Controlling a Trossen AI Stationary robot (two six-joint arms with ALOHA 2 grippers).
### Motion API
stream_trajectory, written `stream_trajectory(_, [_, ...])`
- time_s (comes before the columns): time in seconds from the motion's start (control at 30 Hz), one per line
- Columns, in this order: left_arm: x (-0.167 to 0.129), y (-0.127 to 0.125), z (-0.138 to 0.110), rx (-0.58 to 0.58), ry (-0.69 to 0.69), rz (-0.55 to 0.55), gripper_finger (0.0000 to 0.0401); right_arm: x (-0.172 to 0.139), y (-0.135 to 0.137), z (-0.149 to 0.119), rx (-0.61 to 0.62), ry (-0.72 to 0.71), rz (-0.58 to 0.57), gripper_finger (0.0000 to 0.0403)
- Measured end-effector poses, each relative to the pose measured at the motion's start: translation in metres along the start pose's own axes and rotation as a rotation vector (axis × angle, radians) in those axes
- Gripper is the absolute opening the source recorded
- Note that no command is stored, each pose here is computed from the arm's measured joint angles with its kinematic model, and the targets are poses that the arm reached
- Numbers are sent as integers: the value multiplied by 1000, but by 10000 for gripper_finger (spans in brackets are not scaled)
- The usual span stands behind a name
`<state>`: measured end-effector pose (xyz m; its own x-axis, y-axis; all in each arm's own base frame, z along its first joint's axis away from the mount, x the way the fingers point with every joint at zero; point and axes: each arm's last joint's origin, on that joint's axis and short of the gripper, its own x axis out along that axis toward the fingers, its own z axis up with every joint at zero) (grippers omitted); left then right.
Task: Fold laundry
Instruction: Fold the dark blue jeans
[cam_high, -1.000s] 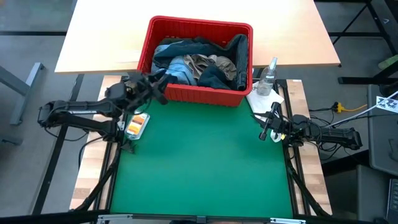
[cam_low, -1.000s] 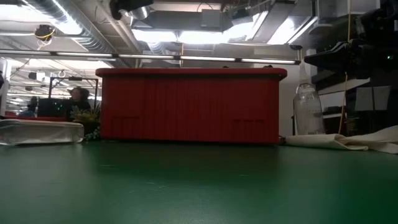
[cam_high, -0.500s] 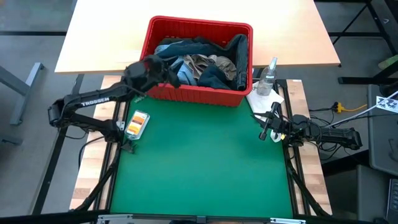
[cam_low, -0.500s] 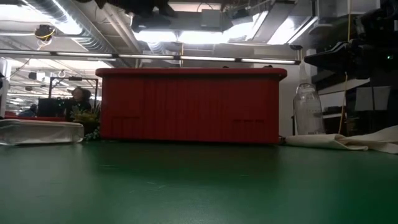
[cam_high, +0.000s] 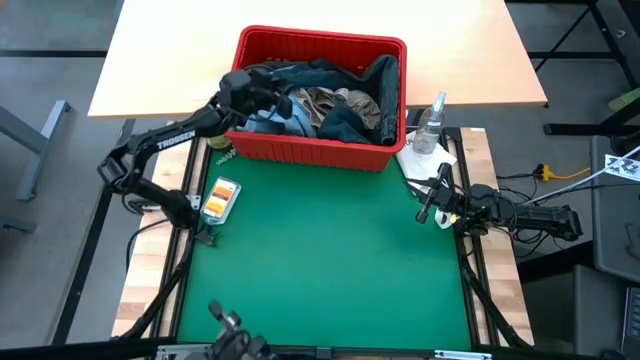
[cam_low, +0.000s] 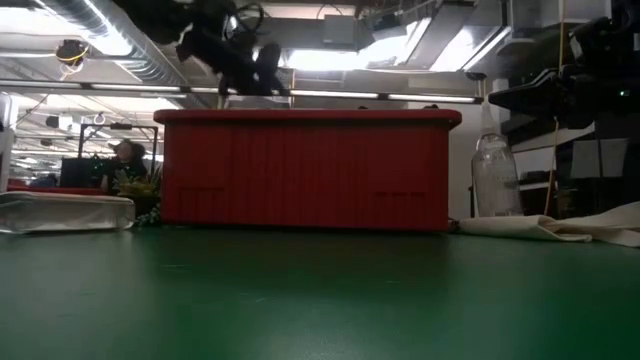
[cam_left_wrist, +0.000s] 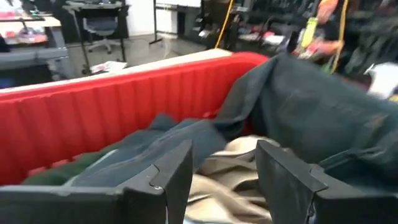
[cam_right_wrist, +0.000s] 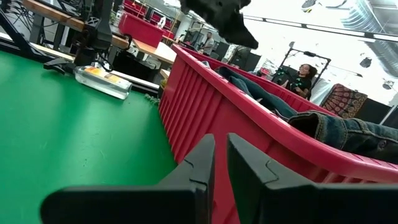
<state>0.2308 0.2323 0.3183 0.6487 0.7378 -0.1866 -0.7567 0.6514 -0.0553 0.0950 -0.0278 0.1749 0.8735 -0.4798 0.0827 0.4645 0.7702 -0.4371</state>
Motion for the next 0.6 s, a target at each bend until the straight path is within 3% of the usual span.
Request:
stream_trajectory(0.33, [20, 19, -19, 317, 76, -4, 167, 0, 1, -2, -6, 15, 8, 44])
stream_trajectory(0.6, [31, 24, -31, 485, 139, 97, 167, 0, 2, -3, -12, 33, 17, 44])
